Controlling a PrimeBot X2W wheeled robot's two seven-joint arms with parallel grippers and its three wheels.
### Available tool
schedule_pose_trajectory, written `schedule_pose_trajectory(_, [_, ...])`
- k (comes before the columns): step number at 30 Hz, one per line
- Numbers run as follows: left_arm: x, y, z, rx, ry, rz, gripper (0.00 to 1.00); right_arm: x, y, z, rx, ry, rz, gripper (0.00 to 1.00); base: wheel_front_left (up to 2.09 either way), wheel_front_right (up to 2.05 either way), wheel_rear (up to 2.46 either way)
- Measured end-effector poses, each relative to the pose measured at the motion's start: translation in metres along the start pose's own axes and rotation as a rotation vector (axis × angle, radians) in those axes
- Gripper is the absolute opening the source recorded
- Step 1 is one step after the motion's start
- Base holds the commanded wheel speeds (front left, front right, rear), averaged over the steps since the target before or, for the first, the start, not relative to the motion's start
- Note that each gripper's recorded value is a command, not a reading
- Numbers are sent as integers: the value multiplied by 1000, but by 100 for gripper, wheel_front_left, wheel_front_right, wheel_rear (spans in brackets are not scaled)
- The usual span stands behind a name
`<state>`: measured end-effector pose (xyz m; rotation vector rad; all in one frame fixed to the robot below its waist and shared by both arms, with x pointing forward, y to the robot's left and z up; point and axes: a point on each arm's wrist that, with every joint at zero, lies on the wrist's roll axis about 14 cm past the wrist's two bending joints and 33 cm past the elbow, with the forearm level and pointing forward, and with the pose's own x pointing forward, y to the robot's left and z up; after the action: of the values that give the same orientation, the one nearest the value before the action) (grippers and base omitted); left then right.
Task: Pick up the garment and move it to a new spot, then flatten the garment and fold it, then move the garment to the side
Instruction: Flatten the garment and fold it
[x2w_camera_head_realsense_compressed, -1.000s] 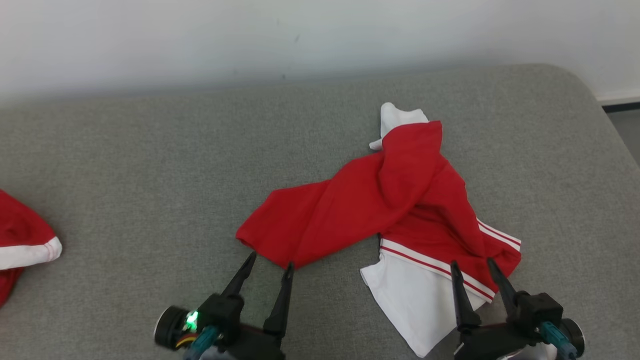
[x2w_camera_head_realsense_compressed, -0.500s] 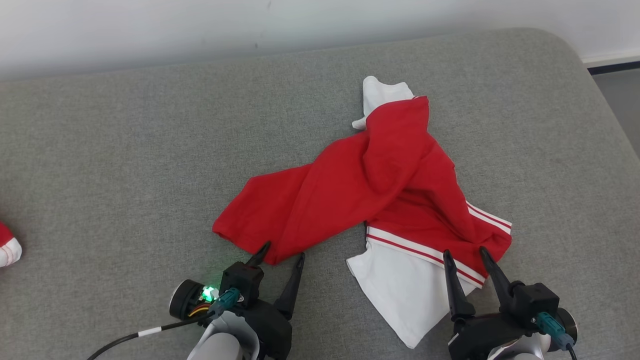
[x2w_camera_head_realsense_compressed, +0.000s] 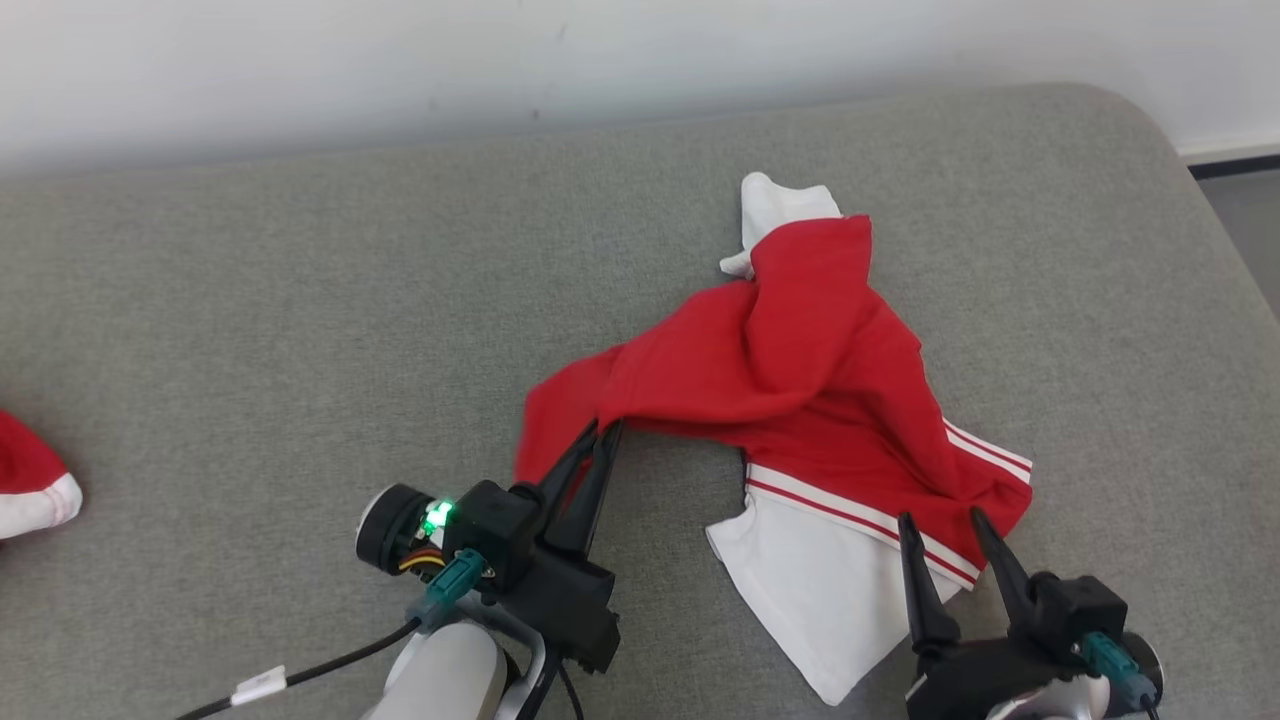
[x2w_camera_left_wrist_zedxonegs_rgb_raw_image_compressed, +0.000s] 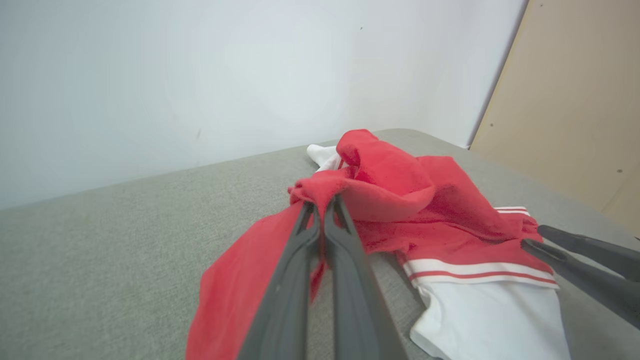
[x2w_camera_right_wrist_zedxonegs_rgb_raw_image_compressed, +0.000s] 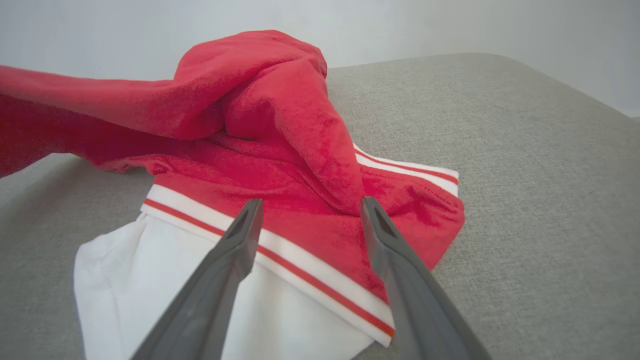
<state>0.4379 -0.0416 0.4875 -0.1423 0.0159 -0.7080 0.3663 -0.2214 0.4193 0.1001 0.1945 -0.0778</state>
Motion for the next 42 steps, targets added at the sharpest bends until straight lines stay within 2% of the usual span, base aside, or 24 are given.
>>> schedule_pose_trajectory(7, [-4,-11,84,71,-230,-32,0,-11,7,-5,19,11,19,100,0,0,0])
schedule_pose_trajectory(10, [-8,-9,102,89,-266,-27,0,-13,13,-7,32,14,34,100,0,0,0])
schedule_pose_trajectory(14, [-10,18,92,119,-216,34,0,-10,22,-5,37,8,62,100,0,0,0])
schedule_pose_trajectory(17, [-9,56,74,145,-143,110,0,-2,25,-3,37,5,68,100,0,0,0])
schedule_pose_trajectory(23, [-13,123,14,173,65,240,0,9,15,-8,29,25,41,100,0,0,0])
schedule_pose_trajectory(24, [-16,132,-1,164,112,262,18,10,14,-10,25,32,36,100,0,0,0])
schedule_pose_trajectory(25, [-17,140,-12,158,142,282,49,12,12,-12,23,38,31,100,0,0,0])
schedule_pose_trajectory(26, [-17,147,-19,156,164,298,100,13,10,-14,21,45,24,100,0,0,0])
schedule_pose_trajectory(33, [-11,175,-26,168,166,396,100,14,-6,-22,11,69,-21,100,0,0,0])
schedule_pose_trajectory(42, [-46,175,-5,179,88,513,100,10,3,-11,9,36,7,100,0,0,0])
